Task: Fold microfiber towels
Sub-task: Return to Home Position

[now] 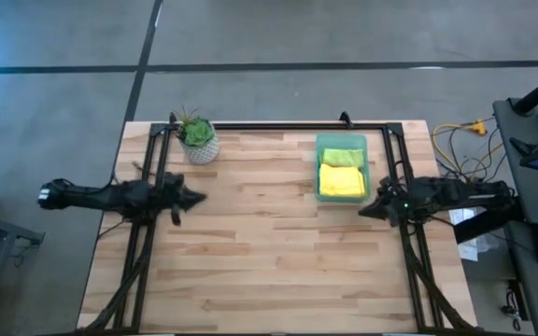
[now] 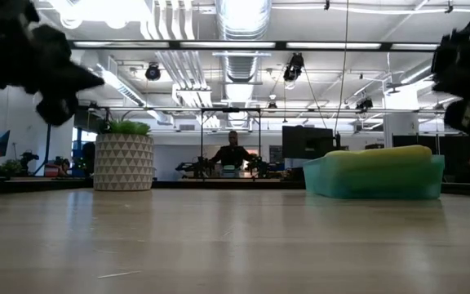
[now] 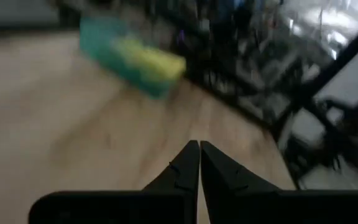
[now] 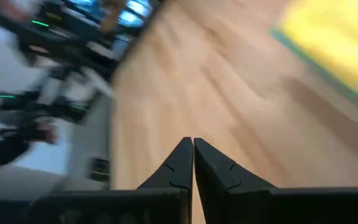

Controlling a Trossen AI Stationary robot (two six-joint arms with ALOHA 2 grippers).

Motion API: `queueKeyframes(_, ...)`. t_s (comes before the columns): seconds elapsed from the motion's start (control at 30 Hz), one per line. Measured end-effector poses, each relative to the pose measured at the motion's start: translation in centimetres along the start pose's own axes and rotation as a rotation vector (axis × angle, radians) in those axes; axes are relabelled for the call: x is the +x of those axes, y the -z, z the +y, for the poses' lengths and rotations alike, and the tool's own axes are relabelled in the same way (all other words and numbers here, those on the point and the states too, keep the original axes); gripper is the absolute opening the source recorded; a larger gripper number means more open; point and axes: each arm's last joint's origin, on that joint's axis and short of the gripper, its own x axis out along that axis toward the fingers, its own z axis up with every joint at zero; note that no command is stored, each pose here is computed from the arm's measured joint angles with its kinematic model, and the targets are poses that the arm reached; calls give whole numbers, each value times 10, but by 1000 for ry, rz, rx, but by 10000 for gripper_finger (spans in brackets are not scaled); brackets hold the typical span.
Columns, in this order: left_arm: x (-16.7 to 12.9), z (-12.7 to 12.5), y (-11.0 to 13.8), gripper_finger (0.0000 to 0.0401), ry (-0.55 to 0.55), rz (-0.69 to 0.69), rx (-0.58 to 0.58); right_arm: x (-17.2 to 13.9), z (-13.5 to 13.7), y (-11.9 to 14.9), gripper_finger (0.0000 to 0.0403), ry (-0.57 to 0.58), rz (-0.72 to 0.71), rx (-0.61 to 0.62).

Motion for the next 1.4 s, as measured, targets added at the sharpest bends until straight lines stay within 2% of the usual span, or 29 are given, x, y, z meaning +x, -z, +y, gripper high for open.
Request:
queueKeyframes(0.07,-1,5,11,0,-3,107,-30,1,-6,3,9,77,16,-1)
queueKeyframes(0.13,-3,4,10,0,32,112,-39,5,-10,5,9,108,-9,-17)
queueKeyframes(0.2,-2,4,11,0,33,118,2,9,-14,6,9,139,-36,-60)
queueKeyframes(0.43,0,6,13,0,-20,125,23,14,-14,-3,9,211,-308,-196)
queueKeyframes(0.57,1,7,15,0,-32,145,29,20,-14,-4,9,163,-389,-261)
queueKeyframes(0.7,3,8,16,0,-41,158,31,26,-10,-3,9,10,-432,-376)
queueKeyframes(0.73,3,8,16,0,-42,160,32,29,-10,-1,9,-53,-427,-395)
queueKeyframes(0.8,4,7,16,0,-39,154,30,30,-9,2,9,-106,-360,-456)
queueKeyframes(1.4,8,8,20,0,-44,163,33,35,-12,4,9,-75,-301,-453)
